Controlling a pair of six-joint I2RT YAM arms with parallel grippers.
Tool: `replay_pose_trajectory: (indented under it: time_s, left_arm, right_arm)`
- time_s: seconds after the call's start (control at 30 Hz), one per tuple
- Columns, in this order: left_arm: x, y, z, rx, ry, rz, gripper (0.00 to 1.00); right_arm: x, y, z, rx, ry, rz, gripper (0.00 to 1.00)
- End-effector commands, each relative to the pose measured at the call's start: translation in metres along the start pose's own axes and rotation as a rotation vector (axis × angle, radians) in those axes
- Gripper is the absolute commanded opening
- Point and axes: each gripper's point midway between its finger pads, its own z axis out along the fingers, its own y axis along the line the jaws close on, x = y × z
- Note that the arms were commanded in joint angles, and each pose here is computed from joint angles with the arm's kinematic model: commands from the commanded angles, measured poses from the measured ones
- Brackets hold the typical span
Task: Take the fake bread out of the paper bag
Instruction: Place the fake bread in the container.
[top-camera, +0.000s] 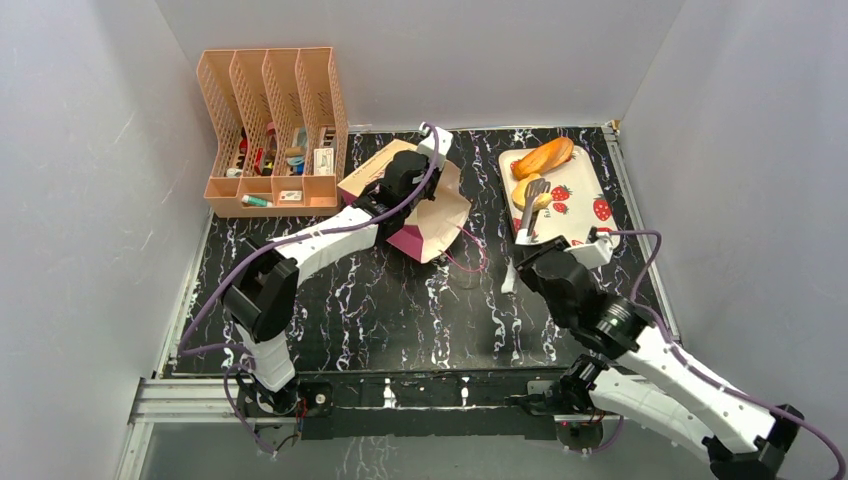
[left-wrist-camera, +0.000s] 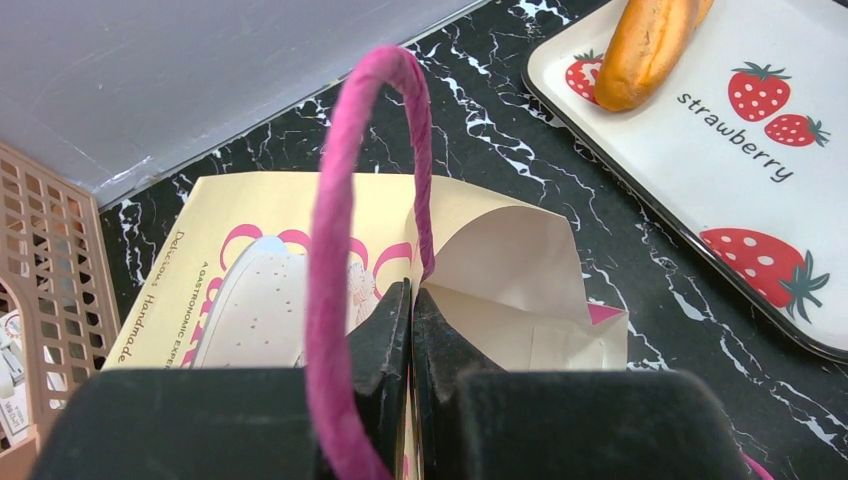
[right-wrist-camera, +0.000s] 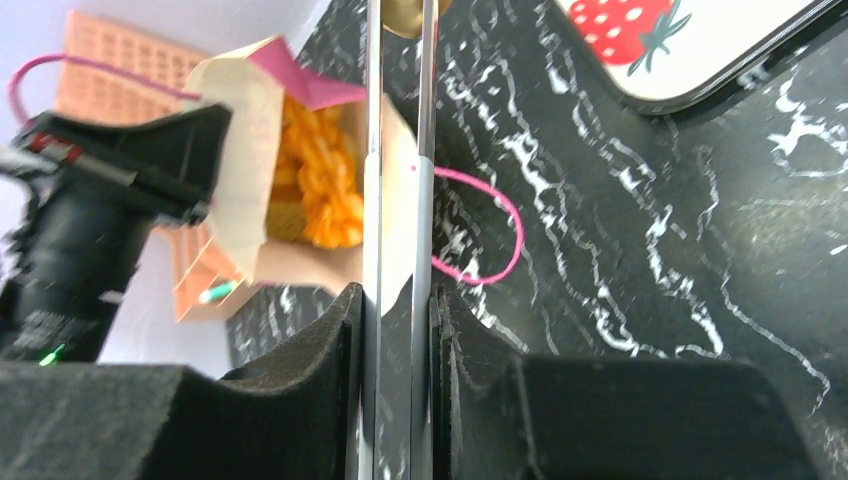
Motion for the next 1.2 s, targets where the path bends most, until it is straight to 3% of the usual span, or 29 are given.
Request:
replay_pose_trajectory:
  time_s: [0.0, 0.3, 0.83, 0.97, 1.17]
  left_arm:
    - [-0.039, 0.004, -0.016, 0.023, -0.078, -0.039, 0.0]
    - [-0.05, 0.003, -0.032, 0.052, -0.111, -0.046, 0.0]
    - [-0.064, -0.001, -0.044, 0.097, -0.15, -0.042, 0.0]
    - [-0.064, -0.006, -0.046, 0.128, -0.149, -0.028, 0.0]
    - [-0.062, -0.007, -0.048, 0.137, -0.146, -0.022, 0.0]
  right_arm:
    - [-0.043, 0.019, 0.025, 0.009, -0.247, 0.038, 0.01]
    - [-0.092, -0.026, 0.112, 0.105, -0.253, 0.132, 0.0]
    - [-0.103, -0.082, 0.182, 0.177, -0.264, 0.256, 0.02]
    - [-0.102, -0.093, 0.194, 0.193, -0.258, 0.261, 0.13]
    - [-0.095, -0.103, 0.205, 0.179, -0.21, 0.278, 0.44]
